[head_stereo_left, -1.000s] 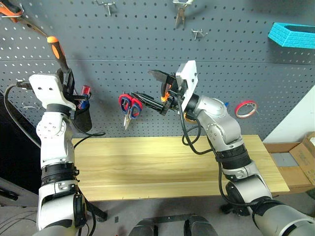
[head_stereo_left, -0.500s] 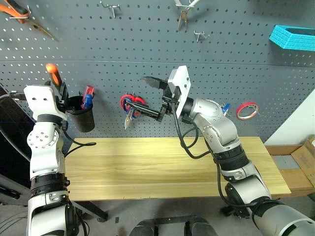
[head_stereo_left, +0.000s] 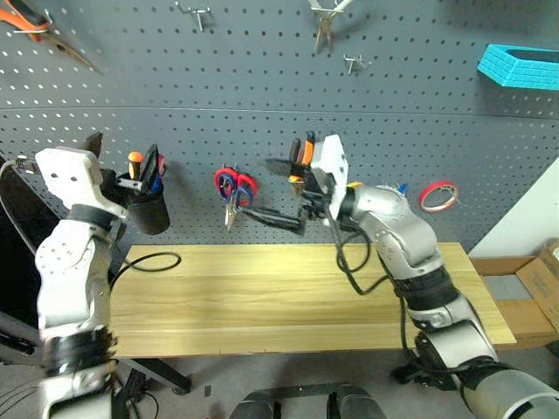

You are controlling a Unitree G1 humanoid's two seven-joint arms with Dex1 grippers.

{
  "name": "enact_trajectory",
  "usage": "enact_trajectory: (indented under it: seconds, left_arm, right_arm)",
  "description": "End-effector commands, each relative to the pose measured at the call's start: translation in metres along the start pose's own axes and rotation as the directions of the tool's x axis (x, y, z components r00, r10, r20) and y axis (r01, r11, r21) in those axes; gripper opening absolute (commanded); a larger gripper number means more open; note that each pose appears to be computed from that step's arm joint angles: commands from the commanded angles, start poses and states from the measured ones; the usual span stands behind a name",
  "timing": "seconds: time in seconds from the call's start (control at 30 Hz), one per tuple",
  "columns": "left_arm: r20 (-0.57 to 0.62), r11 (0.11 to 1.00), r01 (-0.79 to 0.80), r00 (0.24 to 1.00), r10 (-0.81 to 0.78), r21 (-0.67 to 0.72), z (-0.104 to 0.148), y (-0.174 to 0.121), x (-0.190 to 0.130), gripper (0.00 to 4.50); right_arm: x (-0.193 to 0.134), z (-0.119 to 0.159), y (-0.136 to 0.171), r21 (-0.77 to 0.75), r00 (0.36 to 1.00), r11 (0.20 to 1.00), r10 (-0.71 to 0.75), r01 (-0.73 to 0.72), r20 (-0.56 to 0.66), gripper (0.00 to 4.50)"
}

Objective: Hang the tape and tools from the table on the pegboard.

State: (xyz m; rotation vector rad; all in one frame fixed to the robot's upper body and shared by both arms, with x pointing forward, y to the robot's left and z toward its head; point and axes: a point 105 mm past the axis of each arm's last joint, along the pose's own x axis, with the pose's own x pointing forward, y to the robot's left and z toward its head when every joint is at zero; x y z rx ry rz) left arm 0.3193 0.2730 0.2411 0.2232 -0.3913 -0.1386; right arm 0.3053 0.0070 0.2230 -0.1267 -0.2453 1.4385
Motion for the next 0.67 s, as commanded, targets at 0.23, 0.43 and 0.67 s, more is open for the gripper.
enact_trajectory:
  seconds: [0.23, 0.43, 0.67]
  left_arm:
    - [-0.313, 0.974, 0.187, 0.924, -0.219, -0.128, -0.050, -0.053, -0.068, 4.42]
    - [-0.462, 0.961, 0.097, 0.862, -0.211, -0.259, -0.113, -0.079, -0.089, 4.42]
    - [-0.497, 0.965, 0.100, 0.842, -0.211, -0.241, -0.150, -0.085, -0.087, 4.42]
  right_arm:
    - [-0.059, -0.054, -0.002, 0.143, 0.962, 0.962, -0.209, 0.234, -0.174, 4.50]
    - [-0.104, -0.107, -0.015, 0.184, 0.834, 0.828, -0.470, 0.530, -0.290, 4.50]
    - [-0.142, -0.136, -0.010, 0.175, 0.752, 0.759, -0.533, 0.628, -0.386, 4.50]
